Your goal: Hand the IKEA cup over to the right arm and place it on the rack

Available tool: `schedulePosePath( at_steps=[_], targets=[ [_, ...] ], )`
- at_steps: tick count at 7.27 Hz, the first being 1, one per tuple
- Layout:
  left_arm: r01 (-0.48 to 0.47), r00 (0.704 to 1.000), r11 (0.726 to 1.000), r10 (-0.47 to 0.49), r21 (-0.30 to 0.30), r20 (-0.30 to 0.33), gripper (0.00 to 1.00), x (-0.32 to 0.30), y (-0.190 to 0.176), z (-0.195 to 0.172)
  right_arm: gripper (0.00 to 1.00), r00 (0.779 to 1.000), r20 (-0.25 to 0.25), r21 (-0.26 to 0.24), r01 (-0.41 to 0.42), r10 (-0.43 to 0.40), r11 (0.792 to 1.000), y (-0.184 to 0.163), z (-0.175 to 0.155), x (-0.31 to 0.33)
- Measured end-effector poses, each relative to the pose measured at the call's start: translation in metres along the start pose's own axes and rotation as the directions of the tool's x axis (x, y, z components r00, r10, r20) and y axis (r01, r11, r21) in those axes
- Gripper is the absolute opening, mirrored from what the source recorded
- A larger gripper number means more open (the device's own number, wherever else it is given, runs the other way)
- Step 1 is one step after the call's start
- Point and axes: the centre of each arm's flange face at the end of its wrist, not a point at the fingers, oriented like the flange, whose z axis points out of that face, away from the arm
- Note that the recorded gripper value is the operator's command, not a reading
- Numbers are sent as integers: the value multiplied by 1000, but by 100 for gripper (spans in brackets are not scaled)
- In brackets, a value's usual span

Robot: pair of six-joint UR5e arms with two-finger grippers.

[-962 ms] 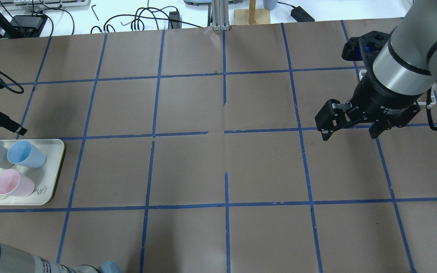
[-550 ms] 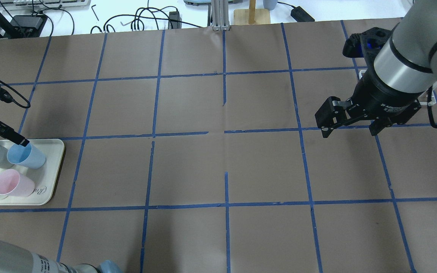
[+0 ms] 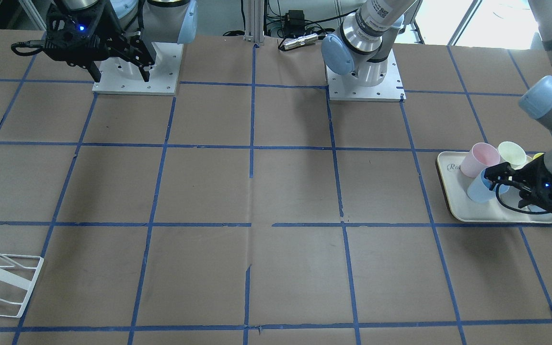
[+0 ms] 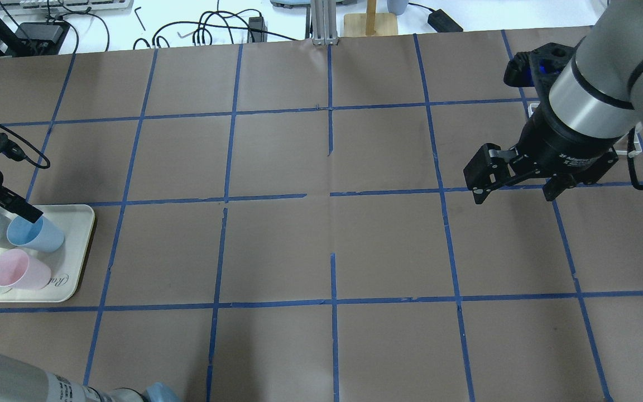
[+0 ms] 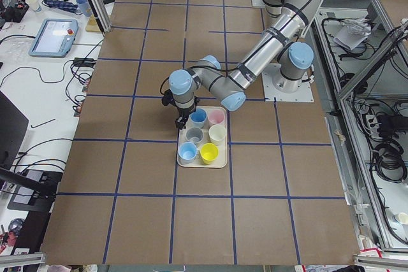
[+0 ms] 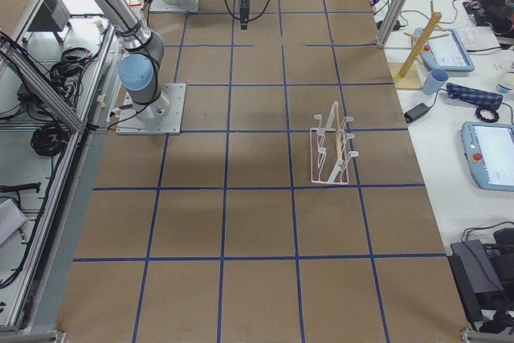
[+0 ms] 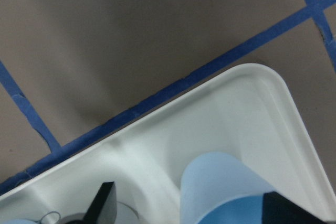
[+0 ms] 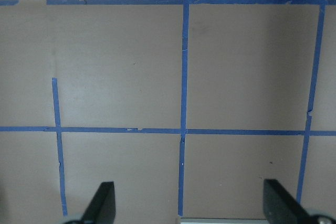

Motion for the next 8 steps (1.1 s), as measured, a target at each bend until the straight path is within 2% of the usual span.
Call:
schedulePosePath(
  at_steps=[4,5,6,7,8],
  targets=[
    [6,1000,1000,-6,-9,22,100,-6,2,-15,100,997,75,26,-11,9,1000,-5,-8,-4],
    [5,1000,1000,-5,-12,15,100,-9,0,-22,100,989,144,34,-46,41,998,-7,-11,-5],
    [6,1000,1000,-6,-18,-6,100,-10,0,-23,100,963,246,30,-118,107,993,-12,-15,-2],
    [11,1000,1000,-11,-23,-27,100,-11,3,-19,100,910,370,11,-204,186,979,-20,-19,6],
    [20,999,999,-21,-27,-46,100,-14,11,-12,100,828,497,-27,-283,259,959,-28,-22,13]
  ],
)
